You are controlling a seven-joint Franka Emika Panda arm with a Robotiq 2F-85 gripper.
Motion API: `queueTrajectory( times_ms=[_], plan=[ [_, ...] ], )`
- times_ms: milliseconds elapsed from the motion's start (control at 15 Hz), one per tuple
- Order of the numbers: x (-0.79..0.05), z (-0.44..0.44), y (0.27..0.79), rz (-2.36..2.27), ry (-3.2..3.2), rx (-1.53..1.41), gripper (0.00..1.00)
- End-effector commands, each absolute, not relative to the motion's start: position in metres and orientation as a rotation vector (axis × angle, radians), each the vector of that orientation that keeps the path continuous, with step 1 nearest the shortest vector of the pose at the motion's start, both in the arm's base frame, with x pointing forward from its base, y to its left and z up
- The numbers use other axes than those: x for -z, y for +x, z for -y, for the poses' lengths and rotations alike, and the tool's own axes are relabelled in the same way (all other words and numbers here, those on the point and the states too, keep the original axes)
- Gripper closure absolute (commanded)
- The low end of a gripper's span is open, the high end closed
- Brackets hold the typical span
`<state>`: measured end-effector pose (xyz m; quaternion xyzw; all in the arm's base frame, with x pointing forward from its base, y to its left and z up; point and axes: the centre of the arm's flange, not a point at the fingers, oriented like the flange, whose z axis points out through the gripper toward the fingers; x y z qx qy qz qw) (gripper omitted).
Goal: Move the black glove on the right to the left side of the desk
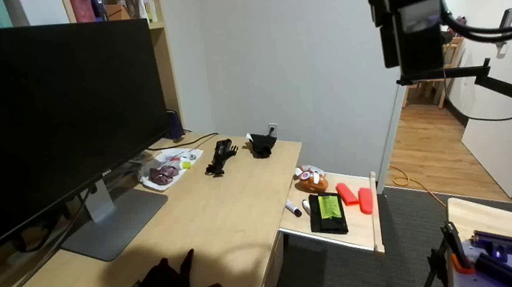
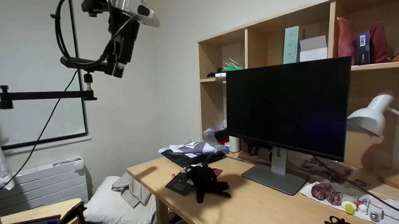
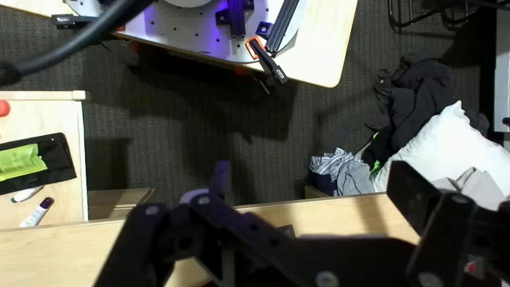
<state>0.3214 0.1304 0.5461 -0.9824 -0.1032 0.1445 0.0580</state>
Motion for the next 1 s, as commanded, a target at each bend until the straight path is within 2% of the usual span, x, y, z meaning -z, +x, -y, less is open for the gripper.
queueTrajectory(
  times_ms=[0,533,933],
  plan=[
    [-0.546,-0.130,0.321,0.313,-2.977,-0.438,0.00],
    [-0.545,-0.133,0.322,0.301,-2.989,-0.402,0.00],
    [-0.516,-0.109,0.385,0.169,-3.033,-0.294,0.00]
  ],
)
